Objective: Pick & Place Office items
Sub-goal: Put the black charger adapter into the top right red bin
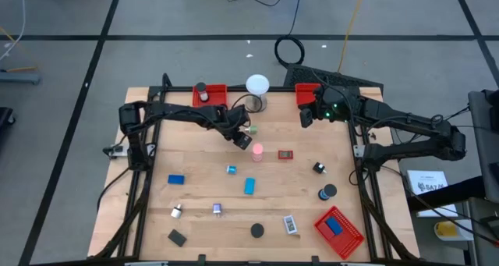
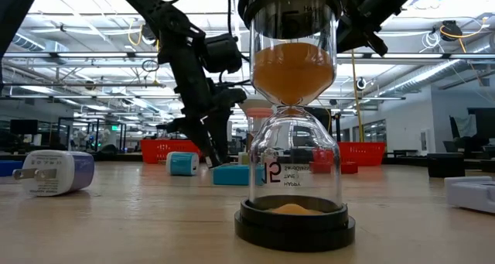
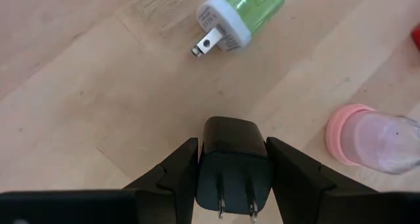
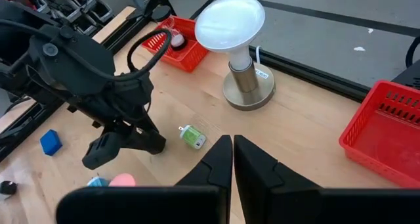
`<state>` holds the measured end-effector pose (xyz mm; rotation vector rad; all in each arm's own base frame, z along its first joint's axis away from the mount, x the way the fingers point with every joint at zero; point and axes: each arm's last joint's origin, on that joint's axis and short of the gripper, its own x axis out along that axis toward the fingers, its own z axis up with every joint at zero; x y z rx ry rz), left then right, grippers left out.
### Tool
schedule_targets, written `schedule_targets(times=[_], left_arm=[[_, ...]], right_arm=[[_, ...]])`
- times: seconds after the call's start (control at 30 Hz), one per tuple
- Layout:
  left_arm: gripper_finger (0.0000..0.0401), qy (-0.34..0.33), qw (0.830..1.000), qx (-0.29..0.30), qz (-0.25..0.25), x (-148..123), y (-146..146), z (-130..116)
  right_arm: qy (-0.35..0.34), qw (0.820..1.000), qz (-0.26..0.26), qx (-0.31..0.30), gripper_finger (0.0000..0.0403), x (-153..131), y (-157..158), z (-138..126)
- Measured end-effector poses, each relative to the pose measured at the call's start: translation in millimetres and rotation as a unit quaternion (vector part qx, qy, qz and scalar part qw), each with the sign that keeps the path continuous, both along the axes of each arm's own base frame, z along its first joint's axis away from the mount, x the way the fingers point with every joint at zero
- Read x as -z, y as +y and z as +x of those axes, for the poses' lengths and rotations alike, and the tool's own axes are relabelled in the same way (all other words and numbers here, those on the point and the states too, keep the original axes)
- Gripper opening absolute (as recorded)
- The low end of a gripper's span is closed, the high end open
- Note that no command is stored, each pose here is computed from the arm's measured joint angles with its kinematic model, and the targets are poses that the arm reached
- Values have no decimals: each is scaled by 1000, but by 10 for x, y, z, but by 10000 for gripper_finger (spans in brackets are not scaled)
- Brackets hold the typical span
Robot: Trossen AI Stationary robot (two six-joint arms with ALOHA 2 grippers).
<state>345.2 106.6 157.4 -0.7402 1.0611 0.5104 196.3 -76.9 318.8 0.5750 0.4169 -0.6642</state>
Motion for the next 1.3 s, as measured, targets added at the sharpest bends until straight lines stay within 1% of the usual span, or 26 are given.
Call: schedule_targets(times=[0.2,0.27,0.37,0.53,0.6,0.7,0.77,0.83,0.93,1.03,1.17,1.3], left_arm=[[157,-10,999,-19,-26,-36,0,35],[157,-24,1000,-6,-16,-118,1,96],[157,-35,999,36,17,-252,-15,175],[157,-32,995,80,53,-303,-5,195],[157,-45,993,86,61,-316,36,208],[157,-69,991,94,58,-370,91,255],[157,-78,989,104,66,-441,123,335],[157,-71,988,120,71,-515,144,431],[157,-68,983,151,83,-629,143,655],[157,-49,979,181,82,-663,108,844],[157,-9,976,202,82,-589,71,991],[157,23,974,211,81,-407,55,1097]], right_arm=[[1,1000,-1,-1,11,-1,0,-1],[1,1000,-2,-1,11,0,0,0],[1,1000,-2,0,11,0,-1,0],[2,1000,-3,-2,11,0,8,3],[3,1000,-4,-4,11,0,9,4],[4,1000,-6,-5,11,0,9,4],[4,1000,-8,-6,11,0,9,4],[4,1000,-8,-6,11,0,9,4],[5,1000,-9,-7,11,0,9,5],[5,1000,-9,-7,11,0,9,5],[6,1000,-10,-8,11,0,10,5],[6,1000,-11,-8,11,0,10,5]])
